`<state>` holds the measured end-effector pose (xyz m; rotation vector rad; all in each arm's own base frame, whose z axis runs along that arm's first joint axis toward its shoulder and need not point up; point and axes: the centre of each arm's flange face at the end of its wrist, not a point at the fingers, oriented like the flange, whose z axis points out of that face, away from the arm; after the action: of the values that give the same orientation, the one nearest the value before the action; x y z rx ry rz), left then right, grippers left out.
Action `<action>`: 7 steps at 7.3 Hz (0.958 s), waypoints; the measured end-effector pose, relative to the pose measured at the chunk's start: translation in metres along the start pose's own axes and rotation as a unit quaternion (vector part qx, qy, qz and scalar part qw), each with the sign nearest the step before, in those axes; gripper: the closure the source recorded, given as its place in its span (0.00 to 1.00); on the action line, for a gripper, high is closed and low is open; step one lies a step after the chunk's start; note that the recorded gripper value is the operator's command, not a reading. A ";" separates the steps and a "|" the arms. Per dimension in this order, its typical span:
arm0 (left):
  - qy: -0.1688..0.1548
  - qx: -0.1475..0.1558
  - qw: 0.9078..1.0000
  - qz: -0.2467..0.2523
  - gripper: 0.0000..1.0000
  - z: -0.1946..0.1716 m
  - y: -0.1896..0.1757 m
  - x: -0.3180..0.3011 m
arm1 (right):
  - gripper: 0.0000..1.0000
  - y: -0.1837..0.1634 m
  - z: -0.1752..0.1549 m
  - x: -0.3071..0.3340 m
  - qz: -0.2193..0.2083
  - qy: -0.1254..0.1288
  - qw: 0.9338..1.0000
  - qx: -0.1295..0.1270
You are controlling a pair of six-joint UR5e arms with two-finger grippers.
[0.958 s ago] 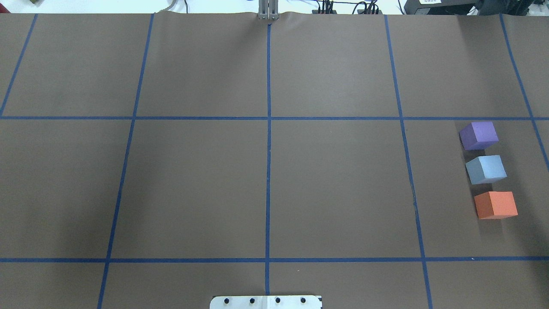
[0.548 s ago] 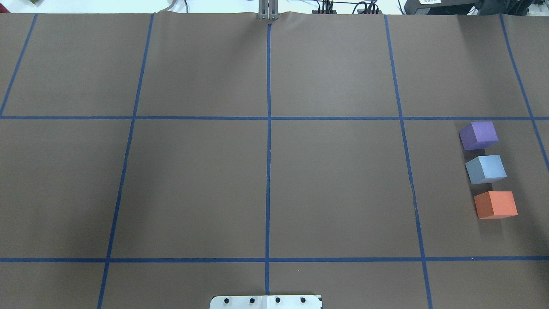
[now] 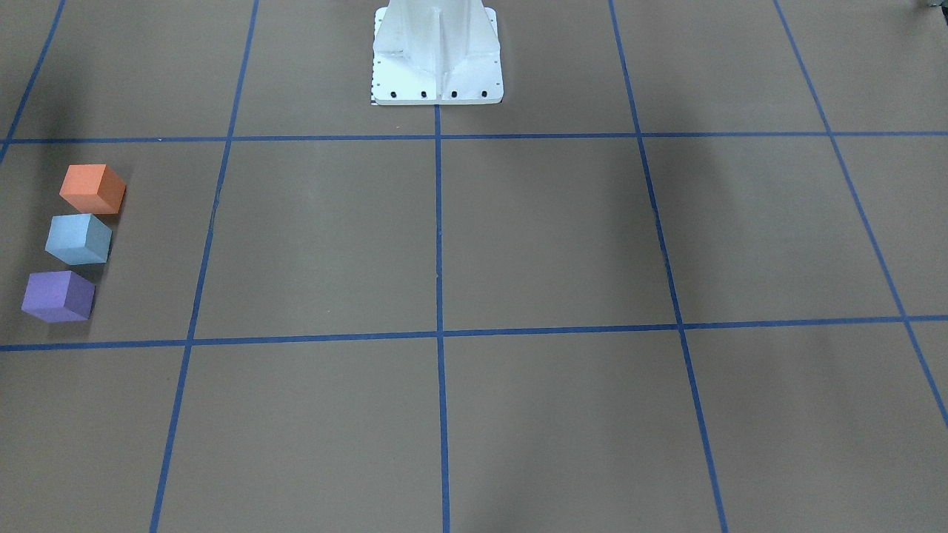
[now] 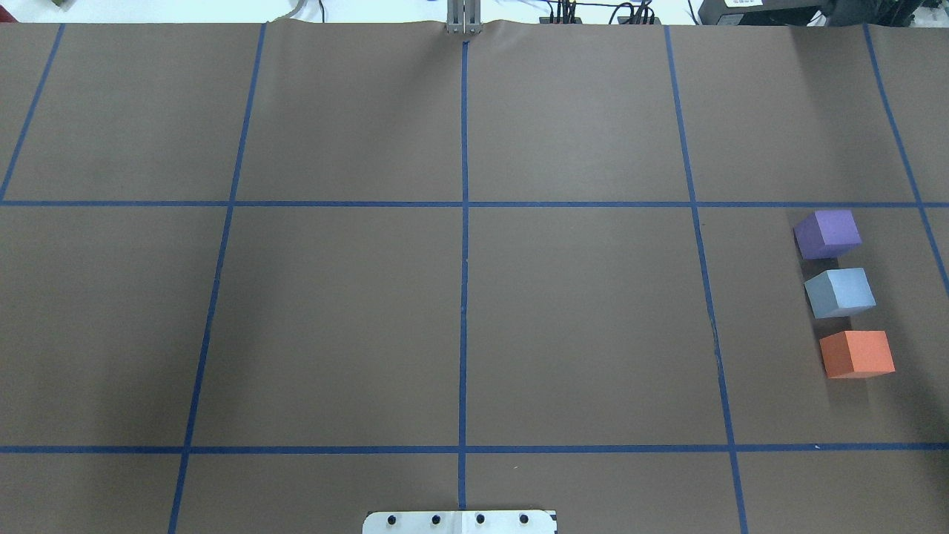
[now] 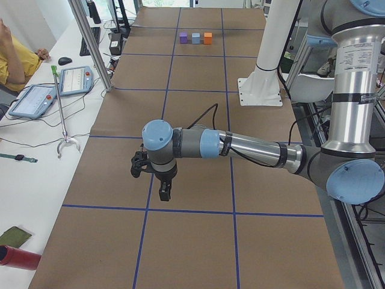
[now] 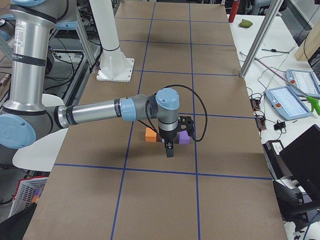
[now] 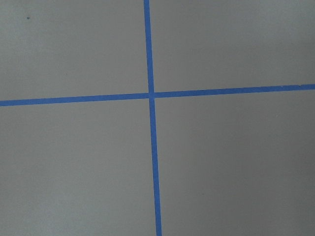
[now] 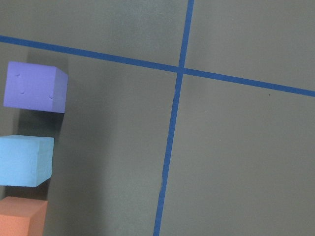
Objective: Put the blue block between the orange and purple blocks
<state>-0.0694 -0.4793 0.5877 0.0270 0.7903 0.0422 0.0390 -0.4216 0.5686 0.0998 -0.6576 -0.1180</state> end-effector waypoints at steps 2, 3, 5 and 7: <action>0.000 0.010 1.000 0.014 0.00 0.011 0.014 -0.010 | 0.00 -0.001 0.008 -0.003 -0.005 -0.006 1.000 -0.008; -0.001 0.025 0.999 0.027 0.00 0.020 0.030 -0.017 | 0.00 -0.003 0.010 -0.005 -0.007 -0.007 1.000 -0.009; -0.004 0.050 0.998 0.047 0.00 0.037 0.057 -0.033 | 0.00 -0.008 0.008 -0.010 -0.011 -0.019 1.000 -0.007; -0.002 0.060 0.998 0.021 0.00 0.039 0.055 -0.030 | 0.00 -0.014 0.003 -0.015 -0.015 -0.024 1.000 -0.001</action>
<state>-0.0646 -0.4263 0.6387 0.1582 0.7878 0.0352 0.0249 -0.4338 0.5600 0.1060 -0.7046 -0.1508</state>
